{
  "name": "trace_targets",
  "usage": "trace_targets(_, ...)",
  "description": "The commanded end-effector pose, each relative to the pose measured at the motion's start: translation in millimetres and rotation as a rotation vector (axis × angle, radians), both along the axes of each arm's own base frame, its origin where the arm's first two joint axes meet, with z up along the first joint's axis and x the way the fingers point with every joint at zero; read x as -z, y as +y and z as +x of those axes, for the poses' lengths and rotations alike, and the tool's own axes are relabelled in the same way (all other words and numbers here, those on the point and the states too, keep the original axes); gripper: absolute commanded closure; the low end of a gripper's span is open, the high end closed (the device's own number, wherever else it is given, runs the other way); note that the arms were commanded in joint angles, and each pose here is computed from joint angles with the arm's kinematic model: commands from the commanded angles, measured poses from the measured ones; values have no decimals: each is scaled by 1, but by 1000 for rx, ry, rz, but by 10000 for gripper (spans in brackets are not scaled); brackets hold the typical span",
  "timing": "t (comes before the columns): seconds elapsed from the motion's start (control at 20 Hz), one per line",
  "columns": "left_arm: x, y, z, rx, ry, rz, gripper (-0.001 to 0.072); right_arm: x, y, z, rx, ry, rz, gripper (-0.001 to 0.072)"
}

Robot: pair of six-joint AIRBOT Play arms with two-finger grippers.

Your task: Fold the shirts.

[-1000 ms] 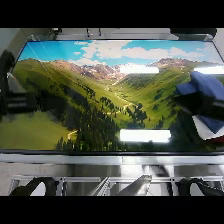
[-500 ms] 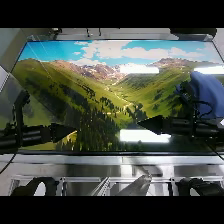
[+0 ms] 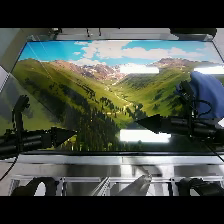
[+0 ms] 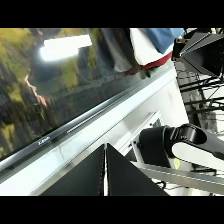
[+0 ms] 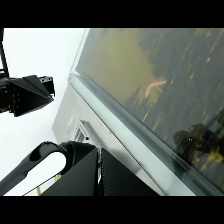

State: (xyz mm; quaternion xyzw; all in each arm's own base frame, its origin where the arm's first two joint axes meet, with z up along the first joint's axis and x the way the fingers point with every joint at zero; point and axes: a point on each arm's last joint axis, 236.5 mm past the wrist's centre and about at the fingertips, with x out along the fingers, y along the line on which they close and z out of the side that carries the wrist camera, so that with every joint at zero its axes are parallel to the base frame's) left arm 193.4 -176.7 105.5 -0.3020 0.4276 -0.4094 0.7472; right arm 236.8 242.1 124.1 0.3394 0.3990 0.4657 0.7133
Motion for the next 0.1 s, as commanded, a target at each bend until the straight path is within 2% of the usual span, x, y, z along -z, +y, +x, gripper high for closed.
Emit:
trace_targets(0.0, 0, 0, 0, -2, -4, 0, 690, 0, 0, 0, -1, 1, 1, 672)
trace_targets(0.05, 0, 0, 0, -2, -4, 0, 690, 0, 0, 0, -1, 1, 1, 672)
